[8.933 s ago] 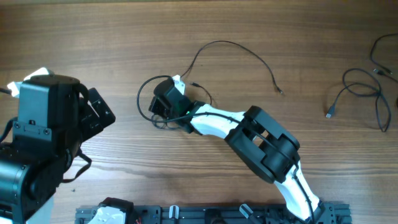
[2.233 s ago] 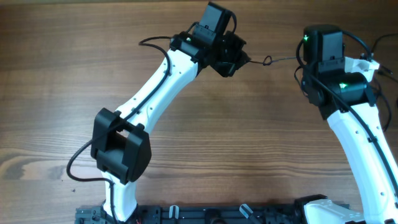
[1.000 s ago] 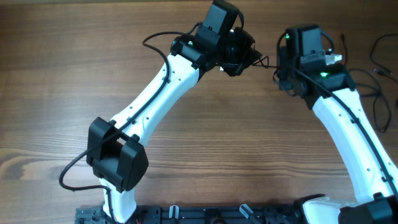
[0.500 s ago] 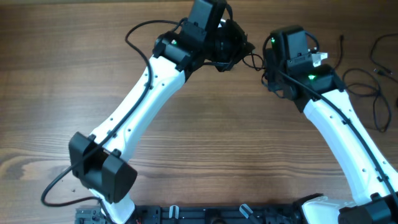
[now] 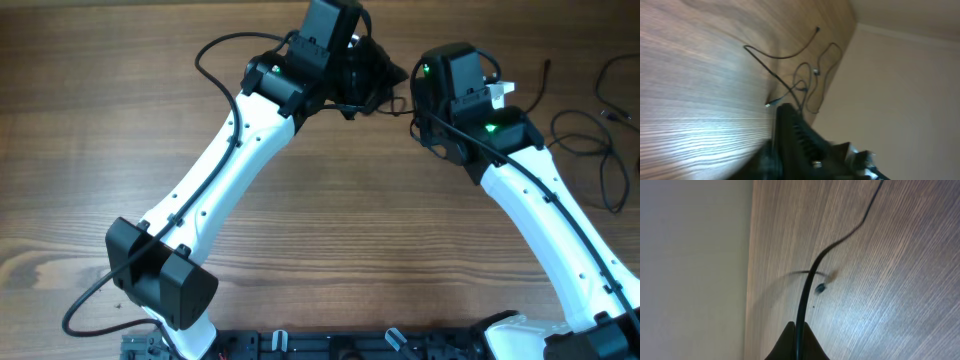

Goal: Untangle cables

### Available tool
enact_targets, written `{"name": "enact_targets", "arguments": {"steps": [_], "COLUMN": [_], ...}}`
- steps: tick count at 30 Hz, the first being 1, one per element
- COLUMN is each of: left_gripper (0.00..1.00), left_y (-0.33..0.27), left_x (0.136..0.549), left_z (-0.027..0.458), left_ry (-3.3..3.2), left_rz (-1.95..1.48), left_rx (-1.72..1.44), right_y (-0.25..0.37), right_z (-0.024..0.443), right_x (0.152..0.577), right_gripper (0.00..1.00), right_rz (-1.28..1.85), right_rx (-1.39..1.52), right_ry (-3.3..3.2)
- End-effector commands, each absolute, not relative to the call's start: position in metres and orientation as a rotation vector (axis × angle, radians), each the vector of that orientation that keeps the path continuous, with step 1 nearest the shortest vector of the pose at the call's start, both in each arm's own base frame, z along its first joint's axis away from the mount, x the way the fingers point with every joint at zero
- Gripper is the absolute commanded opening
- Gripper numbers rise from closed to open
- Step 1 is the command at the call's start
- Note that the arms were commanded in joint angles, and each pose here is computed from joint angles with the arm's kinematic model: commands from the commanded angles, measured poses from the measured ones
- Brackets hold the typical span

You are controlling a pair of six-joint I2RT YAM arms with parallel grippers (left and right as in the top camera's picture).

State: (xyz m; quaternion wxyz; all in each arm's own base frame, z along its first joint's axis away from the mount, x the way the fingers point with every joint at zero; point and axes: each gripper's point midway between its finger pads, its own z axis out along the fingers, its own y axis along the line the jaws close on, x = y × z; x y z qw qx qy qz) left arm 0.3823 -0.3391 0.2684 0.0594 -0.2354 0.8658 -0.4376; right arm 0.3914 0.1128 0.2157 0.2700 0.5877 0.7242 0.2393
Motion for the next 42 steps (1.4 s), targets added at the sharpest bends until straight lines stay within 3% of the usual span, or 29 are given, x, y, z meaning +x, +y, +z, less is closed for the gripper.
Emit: {"name": "enact_targets", "arguments": {"steps": [1,8,15,20,23,26,32,35,39,42], "left_gripper": [1.00,1.00,1.00,1.00,0.87,0.93,0.95,0.97,0.85,0.84], "left_y": [-0.331,-0.297,-0.273,-0.278,-0.277,-0.282,-0.313,-0.327,-0.320,-0.314], "left_x": [0.386,0.406,0.371,0.355,0.351,0.337,0.339,0.358,0.350,0.344], "left_z": [0.278,0.303,0.284,0.261,0.250,0.243,0.246,0.243,0.222,0.207], "left_ry": [2.575,2.468,2.639,2.726,2.712,2.659,2.482,2.382,2.398,2.402], "left_rz": [-1.265,-1.258,-1.160,-1.125,-1.086,-1.090,-1.164,-1.224,-1.075,-0.955], "left_rx": [-0.568,-0.524,-0.682,-0.991,-1.295,-1.811,-2.260,-2.232,-2.313,-2.368], "right_y": [0.105,0.100,0.092,0.091,0.091,0.091,0.090,0.086,0.083,0.079], "right_z": [0.213,0.214,0.218,0.218,0.218,0.217,0.217,0.213,0.208,0.208], "right_x": [0.396,0.397,0.400,0.400,0.400,0.399,0.399,0.395,0.388,0.387], "right_gripper": [0.04,0.04,0.04,0.04,0.04,0.04,0.04,0.04,0.04,0.04], "right_rz": [0.572,0.543,0.516,0.516,0.512,0.510,0.505,0.466,0.423,0.401], "right_rx": [1.566,1.565,1.569,1.570,1.570,1.570,1.571,1.578,1.586,1.587], "right_ry": [1.921,1.895,1.840,1.836,1.839,1.840,1.839,1.849,1.875,1.867]}}
